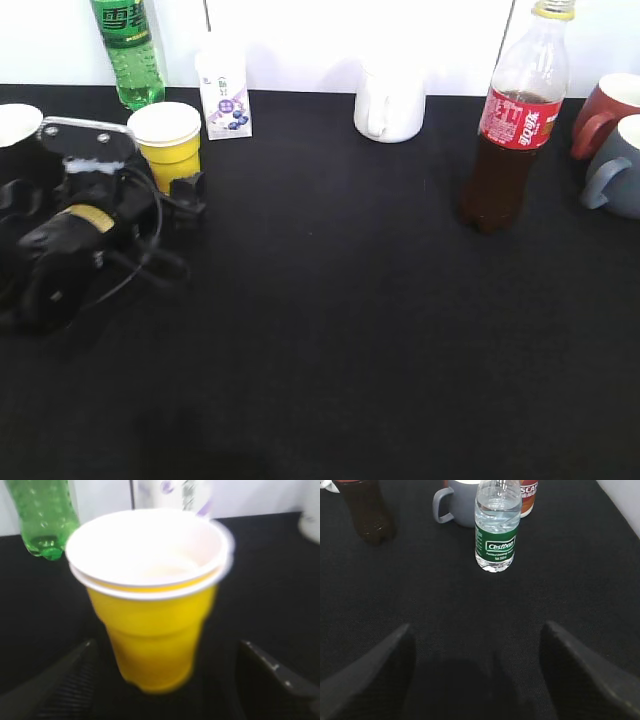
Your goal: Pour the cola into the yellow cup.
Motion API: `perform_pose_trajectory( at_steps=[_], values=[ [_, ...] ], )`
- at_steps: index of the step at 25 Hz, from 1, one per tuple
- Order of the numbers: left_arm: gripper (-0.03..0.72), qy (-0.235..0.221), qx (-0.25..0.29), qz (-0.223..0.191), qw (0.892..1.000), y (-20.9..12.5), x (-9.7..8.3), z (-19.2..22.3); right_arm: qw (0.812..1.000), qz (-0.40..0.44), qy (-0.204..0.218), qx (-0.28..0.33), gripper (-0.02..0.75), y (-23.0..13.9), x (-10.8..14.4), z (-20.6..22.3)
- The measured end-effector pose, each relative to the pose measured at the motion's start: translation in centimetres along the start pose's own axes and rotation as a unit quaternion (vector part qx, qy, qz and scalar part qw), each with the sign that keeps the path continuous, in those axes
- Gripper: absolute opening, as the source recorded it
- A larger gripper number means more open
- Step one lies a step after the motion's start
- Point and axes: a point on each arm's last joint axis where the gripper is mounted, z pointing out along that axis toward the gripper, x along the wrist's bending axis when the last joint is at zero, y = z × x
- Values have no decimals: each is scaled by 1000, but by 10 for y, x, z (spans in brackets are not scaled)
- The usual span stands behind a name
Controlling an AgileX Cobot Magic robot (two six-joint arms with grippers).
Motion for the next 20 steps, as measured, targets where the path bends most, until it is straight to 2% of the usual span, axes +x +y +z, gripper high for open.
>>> perform_pose_trajectory(
  at_steps=[2, 5, 14, 16, 17, 19, 20],
  values=[
    [643, 12, -6, -7, 1000, -1, 7, 18, 1000, 0, 0, 0, 585, 0, 0, 0],
    [630, -14, -8, -6, 1000, -6, 1, 36, 1000, 0, 0, 0, 585, 0, 0, 0],
    [456, -21, -25, -2, 999, -8, 5, 41, 1000, 0, 0, 0, 585, 0, 0, 0],
    [454, -58, -13, -6, 998, -4, -2, 39, 1000, 0, 0, 0, 585, 0, 0, 0],
    [454, -99, -11, -6, 995, 7, -9, 35, 1000, 0, 0, 0, 585, 0, 0, 0],
    [454, -187, -16, -8, 982, 34, -25, 22, 1000, 0, 0, 0, 585, 0, 0, 0],
    [454, -241, -16, 2, 970, 44, -34, 13, 1000, 0, 0, 0, 585, 0, 0, 0]
  ],
)
